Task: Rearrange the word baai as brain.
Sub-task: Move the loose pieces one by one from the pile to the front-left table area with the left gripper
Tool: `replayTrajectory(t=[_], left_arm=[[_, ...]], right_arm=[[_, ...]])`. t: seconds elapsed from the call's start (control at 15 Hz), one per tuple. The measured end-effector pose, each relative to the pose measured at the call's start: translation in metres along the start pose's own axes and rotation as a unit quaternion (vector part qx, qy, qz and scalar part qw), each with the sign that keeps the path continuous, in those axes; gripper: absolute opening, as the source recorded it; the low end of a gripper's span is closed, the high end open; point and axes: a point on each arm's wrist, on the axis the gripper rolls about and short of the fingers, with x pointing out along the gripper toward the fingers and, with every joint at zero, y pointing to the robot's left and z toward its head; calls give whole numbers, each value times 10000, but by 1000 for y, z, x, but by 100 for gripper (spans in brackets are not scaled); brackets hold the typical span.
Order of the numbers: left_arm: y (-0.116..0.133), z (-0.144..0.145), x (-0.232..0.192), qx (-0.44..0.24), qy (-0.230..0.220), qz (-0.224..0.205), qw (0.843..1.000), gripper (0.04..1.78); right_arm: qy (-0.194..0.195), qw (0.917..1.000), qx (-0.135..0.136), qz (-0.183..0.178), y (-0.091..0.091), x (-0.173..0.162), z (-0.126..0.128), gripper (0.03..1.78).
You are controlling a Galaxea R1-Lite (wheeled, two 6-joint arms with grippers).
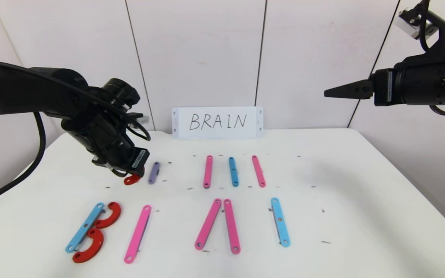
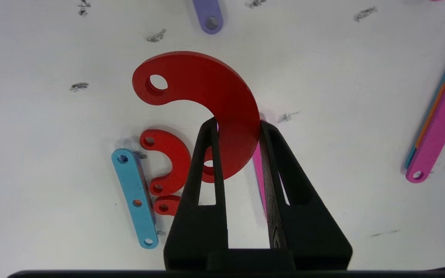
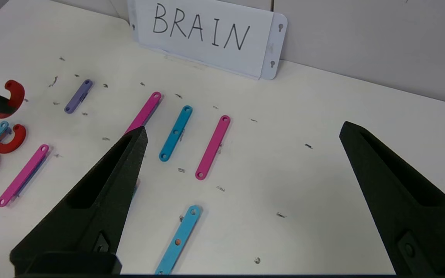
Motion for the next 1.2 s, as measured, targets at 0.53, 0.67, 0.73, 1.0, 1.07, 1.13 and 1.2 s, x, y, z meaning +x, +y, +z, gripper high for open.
replayTrajectory(t=[0.53, 0.67, 0.73, 1.0, 1.07, 1.13, 1.2], left_arm=[[-37, -21, 28, 526, 656, -143, 9964, 30], [-45, -25, 37, 622, 812, -168, 9946, 30], [-49, -27, 41, 643, 866, -181, 9940, 30], [-56, -32, 57, 718, 989, -202, 9923, 30], [-58, -33, 60, 754, 984, -214, 9921, 30], [-59, -34, 62, 777, 992, -217, 9918, 30], [-60, -35, 63, 789, 1011, -212, 9915, 30]], right_arm=[[-11, 10000, 1, 2, 0, -1, 0, 174], [-11, 10000, 2, -4, 0, -1, 0, 174], [-12, 10000, 2, -3, 0, -1, 0, 174], [-15, 10000, 2, -5, 0, -1, 0, 174], [-15, 10000, 2, -7, 0, -1, 0, 174], [-15, 10000, 2, -7, 0, -1, 0, 174], [-17, 10000, 2, -7, 0, -1, 1, 174]])
